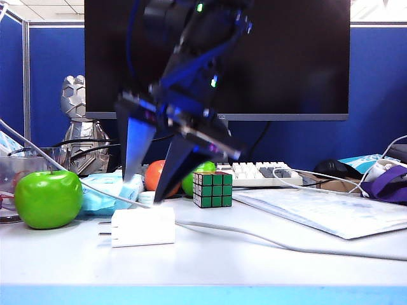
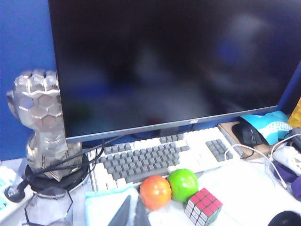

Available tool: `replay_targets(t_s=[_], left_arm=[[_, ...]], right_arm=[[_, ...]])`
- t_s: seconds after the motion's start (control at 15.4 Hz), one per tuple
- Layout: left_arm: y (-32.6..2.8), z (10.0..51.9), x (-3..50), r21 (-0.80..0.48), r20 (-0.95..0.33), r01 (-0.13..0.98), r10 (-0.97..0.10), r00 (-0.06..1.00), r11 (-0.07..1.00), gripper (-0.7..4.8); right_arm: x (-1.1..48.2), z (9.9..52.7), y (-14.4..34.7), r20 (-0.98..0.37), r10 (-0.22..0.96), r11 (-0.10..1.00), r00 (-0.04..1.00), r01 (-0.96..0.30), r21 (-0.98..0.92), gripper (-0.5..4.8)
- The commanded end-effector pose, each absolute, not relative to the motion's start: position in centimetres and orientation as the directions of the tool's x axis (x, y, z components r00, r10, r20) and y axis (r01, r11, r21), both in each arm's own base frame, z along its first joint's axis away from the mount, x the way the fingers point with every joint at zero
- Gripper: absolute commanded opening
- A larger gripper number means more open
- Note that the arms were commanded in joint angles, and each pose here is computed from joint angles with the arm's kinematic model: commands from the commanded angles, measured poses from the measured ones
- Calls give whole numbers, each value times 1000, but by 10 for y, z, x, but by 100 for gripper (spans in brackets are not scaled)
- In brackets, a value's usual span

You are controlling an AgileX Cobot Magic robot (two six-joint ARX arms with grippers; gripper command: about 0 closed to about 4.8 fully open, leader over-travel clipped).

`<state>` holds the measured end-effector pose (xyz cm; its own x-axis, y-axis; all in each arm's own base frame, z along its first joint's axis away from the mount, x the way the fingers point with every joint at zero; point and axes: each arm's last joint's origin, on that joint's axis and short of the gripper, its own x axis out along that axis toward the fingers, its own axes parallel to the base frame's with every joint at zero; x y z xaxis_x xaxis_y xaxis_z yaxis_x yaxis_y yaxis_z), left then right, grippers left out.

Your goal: Pick up the Type-C charging cable and the charging base, insert one end of the Type-C charger into the corresponding slot on the base, and finally place the plugged-in charger back on the table.

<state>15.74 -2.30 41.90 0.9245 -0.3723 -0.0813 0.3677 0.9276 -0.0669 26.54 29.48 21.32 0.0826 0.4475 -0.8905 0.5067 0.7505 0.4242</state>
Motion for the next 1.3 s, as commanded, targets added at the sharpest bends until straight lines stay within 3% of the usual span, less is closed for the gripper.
replay_targets(t_s=[0.06,0.32,0.91,0.97,1.1,1.17,1.3], left_arm=[[-23,423,155,-61,-53,377,-380,923,924,-6],[-23,423,155,-62,-53,382,-385,921,922,-6],[-24,423,155,-63,-53,396,-399,915,916,-5],[-24,423,154,-63,-53,398,-401,914,915,-5],[-24,423,154,-73,-53,398,-402,914,915,-5],[-24,423,154,-78,-51,398,-402,914,914,-5],[-24,424,153,-77,-49,398,-402,914,914,-6]], right_arm=[[269,206,298,-888,451,693,85,593,409,270],[276,190,305,-888,446,600,110,699,388,270],[285,171,302,-925,336,540,178,768,344,267],[286,165,300,-934,319,554,159,769,320,209],[289,161,299,-938,310,660,154,675,329,159],[289,160,298,-939,308,772,155,536,342,126],[290,160,296,-943,299,871,147,361,333,84]])
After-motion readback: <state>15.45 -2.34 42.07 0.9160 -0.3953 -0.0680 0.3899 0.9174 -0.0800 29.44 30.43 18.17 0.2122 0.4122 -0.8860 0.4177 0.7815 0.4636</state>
